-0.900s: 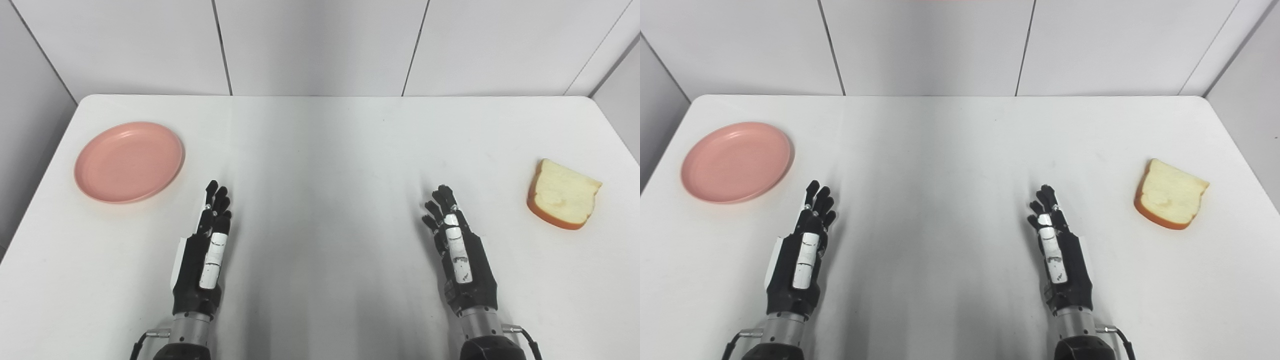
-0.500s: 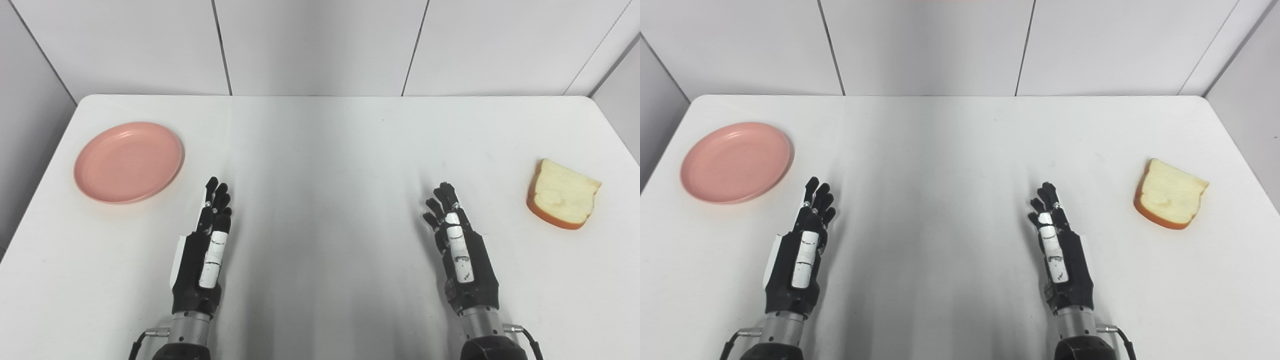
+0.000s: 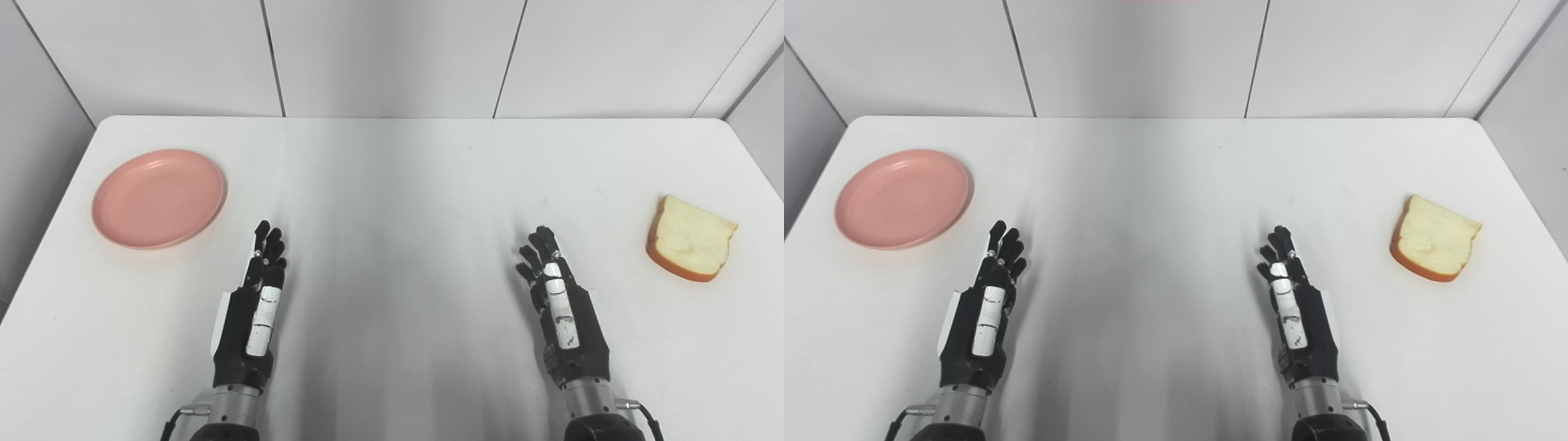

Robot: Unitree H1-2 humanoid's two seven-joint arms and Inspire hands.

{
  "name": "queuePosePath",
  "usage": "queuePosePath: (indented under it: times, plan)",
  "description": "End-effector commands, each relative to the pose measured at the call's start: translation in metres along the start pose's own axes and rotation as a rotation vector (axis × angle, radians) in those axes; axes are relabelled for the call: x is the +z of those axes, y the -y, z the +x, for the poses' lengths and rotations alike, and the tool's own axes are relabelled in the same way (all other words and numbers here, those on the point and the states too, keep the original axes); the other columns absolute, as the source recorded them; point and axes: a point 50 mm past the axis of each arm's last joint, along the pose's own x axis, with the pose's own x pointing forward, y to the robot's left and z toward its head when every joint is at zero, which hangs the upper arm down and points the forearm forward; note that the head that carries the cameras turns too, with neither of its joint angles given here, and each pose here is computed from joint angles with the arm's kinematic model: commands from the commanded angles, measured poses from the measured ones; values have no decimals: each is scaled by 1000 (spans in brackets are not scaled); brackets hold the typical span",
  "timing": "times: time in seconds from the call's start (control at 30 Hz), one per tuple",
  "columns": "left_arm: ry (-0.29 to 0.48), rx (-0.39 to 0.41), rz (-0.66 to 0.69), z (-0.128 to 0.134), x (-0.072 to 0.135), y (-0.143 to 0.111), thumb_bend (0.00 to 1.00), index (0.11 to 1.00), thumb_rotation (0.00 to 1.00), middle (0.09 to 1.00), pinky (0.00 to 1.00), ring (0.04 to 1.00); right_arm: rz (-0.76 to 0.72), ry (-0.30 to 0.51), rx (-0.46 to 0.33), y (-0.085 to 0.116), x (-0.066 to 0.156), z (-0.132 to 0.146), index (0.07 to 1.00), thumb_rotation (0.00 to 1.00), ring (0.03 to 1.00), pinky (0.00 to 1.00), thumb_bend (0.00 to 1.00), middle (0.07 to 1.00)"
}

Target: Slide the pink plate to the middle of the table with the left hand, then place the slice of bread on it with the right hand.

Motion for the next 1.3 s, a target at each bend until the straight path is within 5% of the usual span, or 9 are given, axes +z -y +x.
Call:
queuePosePath:
  times: [0.0, 0.63, 1.27]
  plan:
    - [55, -3, 3, 0, 5, 5, 769, 1000, 898, 1000, 1000, 1000, 0, 66, 11, 3, 6, -1, 951, 843, 942, 943, 794, 956]
    - [57, -8, 28, 3, -25, 37, 783, 1000, 928, 1000, 1000, 1000, 3, 48, -7, 42, -21, -1, 980, 870, 980, 998, 794, 989]
    - [89, -2, -42, 3, -26, 24, 766, 1000, 864, 1000, 1000, 1000, -56, 55, 27, 32, -35, -1, 987, 938, 975, 999, 797, 988]
